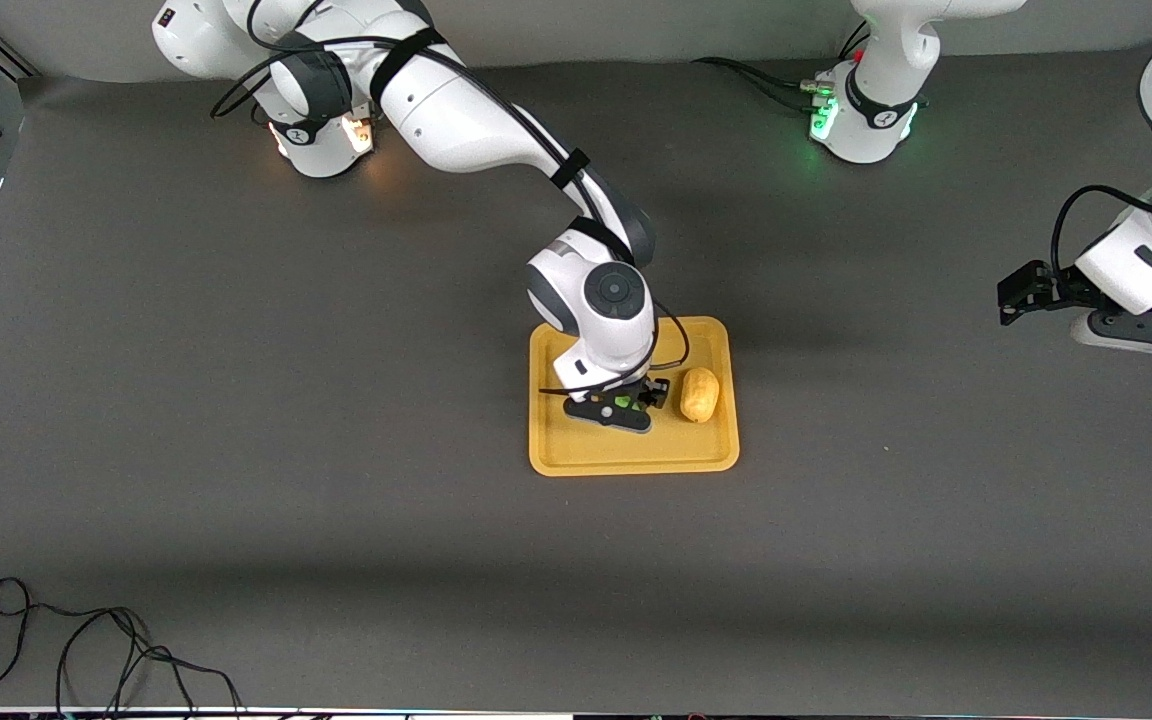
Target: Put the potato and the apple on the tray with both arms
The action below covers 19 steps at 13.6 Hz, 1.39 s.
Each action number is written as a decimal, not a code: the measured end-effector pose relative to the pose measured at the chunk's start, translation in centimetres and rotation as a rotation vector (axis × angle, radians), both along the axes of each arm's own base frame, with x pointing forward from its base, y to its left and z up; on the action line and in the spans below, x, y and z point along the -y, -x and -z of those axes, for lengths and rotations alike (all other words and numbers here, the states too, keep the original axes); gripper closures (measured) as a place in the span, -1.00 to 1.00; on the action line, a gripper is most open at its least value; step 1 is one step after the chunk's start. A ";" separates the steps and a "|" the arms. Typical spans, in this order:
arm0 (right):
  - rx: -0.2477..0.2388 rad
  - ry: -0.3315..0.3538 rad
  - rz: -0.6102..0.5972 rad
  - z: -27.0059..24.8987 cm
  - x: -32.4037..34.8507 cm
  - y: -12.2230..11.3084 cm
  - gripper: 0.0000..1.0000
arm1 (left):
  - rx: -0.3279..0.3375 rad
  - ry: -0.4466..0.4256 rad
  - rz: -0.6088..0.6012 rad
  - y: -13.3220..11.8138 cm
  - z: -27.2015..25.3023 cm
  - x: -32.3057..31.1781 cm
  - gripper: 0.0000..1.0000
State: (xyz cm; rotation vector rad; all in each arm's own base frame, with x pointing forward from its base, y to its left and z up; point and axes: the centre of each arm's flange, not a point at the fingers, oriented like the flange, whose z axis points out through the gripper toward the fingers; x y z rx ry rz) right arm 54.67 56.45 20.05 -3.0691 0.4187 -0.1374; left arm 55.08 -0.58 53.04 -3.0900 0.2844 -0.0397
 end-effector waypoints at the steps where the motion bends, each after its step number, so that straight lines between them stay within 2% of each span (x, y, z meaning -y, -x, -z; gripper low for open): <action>1: 0.004 -0.004 -0.001 -0.5 -0.1 -0.1 -0.83 | 0.003 0.000 -0.001 0.0 -0.1 -0.1 -1.00; 2: 0.005 -0.007 -0.001 -1.6 -0.2 -0.1 -0.98 | 0.008 0.000 -0.005 -0.1 -0.4 -0.2 -1.00; 4: -0.014 -0.004 0.003 -6.6 -0.2 -0.2 -1.00 | 0.015 0.007 -0.012 -0.3 -0.8 -0.5 -1.00; 6: -0.025 -0.011 0.015 -14.6 0.9 -0.2 -1.00 | 0.013 0.012 -0.014 -0.6 -0.6 -0.5 -1.00; 8: -0.042 -0.014 0.040 -22.9 3.6 0.0 -1.00 | 0.006 0.015 -0.015 -0.9 -0.2 -0.5 -1.00; 10: -0.077 0.011 0.036 -28.7 7.4 0.3 -1.00 | 0.008 0.032 -0.021 -1.1 -0.3 -0.4 -1.00; 14: -0.117 0.057 -0.037 -33.7 17.8 -0.9 -1.00 | 0.000 0.036 -0.030 -1.1 -0.3 -0.8 -1.00; 17: -0.153 0.016 -0.071 -36.0 28.7 -2.2 -1.00 | -0.006 0.036 -0.041 -1.0 -0.2 -1.4 -1.00; 19: -0.166 -0.010 -0.087 -37.0 35.9 -2.3 -1.00 | -0.007 0.036 -0.045 -1.1 -0.2 -1.6 -1.00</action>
